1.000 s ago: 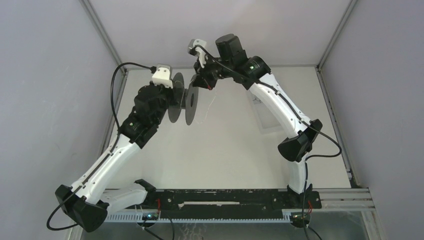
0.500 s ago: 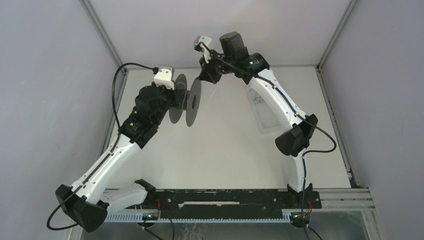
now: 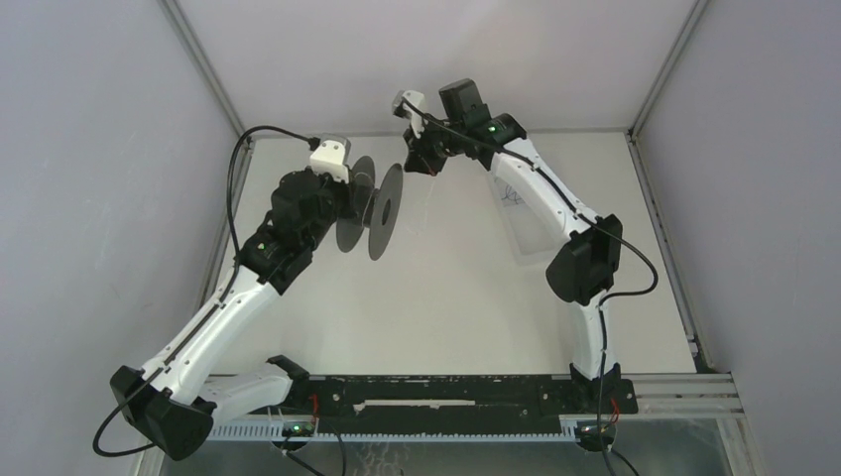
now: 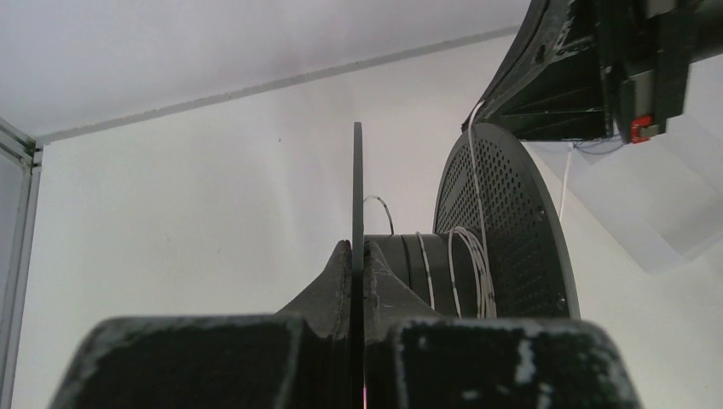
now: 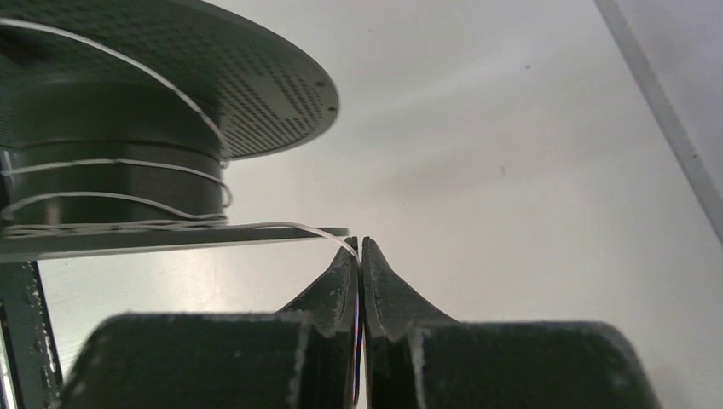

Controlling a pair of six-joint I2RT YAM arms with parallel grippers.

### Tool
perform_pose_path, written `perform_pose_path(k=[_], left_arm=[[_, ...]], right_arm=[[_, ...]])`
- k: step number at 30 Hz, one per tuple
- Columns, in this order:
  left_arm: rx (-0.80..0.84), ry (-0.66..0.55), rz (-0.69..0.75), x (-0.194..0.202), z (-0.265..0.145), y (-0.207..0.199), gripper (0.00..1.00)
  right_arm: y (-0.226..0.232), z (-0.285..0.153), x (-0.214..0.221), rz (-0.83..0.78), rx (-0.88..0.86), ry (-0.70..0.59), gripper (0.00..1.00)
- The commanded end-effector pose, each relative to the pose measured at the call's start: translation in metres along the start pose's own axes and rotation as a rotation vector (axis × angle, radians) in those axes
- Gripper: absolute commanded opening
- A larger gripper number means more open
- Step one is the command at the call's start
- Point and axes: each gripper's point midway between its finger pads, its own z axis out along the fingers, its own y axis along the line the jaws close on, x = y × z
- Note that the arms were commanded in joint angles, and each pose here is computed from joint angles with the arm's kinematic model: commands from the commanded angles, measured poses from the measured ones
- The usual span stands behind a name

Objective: Wrap the cables
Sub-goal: Wrap the cable around the cable reel.

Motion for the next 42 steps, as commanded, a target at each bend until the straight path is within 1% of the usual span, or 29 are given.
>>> perform_pose_path(k=[1, 6, 10, 11, 14, 17, 22, 27, 31, 34, 39, 42], left_arm=[[-0.035, -0.057, -0.038, -0.025, -0.018, 0.014, 0.0], [-0.027, -0.067, -0.069, -0.032, -0.021, 0.015, 0.0], [-0.007, -0.071, -0.093, -0.035, -0.022, 0.011, 0.0], [-0.033, -0.073, -0.107, -0.036, -0.021, 0.02, 0.0], [-0.039, -0.085, -0.14, -0.043, -0.021, 0.024, 0.0], [-0.038, -0.092, -0.163, -0.048, -0.02, 0.026, 0.0], [-0.01, -0.095, -0.219, -0.053, -0.019, 0.023, 0.0], [-0.014, -0.094, -0.305, -0.053, -0.018, 0.028, 0.0], [-0.122, -0.101, -0.439, -0.047, -0.015, 0.054, 0.0], [-0.172, -0.101, -0.507, -0.043, -0.01, 0.066, 0.0], [-0.259, -0.105, -0.551, -0.037, -0.005, 0.082, 0.0], [-0.282, -0.099, -0.568, -0.033, 0.0, 0.086, 0.0]], right_arm=[[-0.061, 0.0, 0.029, -0.009, 0.141, 0.017, 0.08], [-0.059, 0.017, 0.067, 0.08, 0.079, 0.04, 0.11], [-0.034, 0.035, 0.089, 0.196, -0.039, 0.025, 0.1], [-0.027, 0.041, 0.095, 0.223, -0.064, 0.025, 0.1], [-0.004, 0.058, 0.114, 0.299, -0.137, 0.039, 0.09], [0.012, 0.073, 0.129, 0.36, -0.183, 0.044, 0.09], [0.033, 0.09, 0.143, 0.438, -0.253, 0.068, 0.09], [0.057, 0.102, 0.15, 0.503, -0.315, 0.074, 0.09], [0.083, 0.103, 0.145, 0.62, -0.401, 0.036, 0.09], [0.108, 0.101, 0.137, 0.699, -0.474, 0.012, 0.09], [0.149, 0.103, 0.124, 0.736, -0.551, 0.016, 0.11], [0.165, 0.102, 0.112, 0.773, -0.593, 0.017, 0.1]])
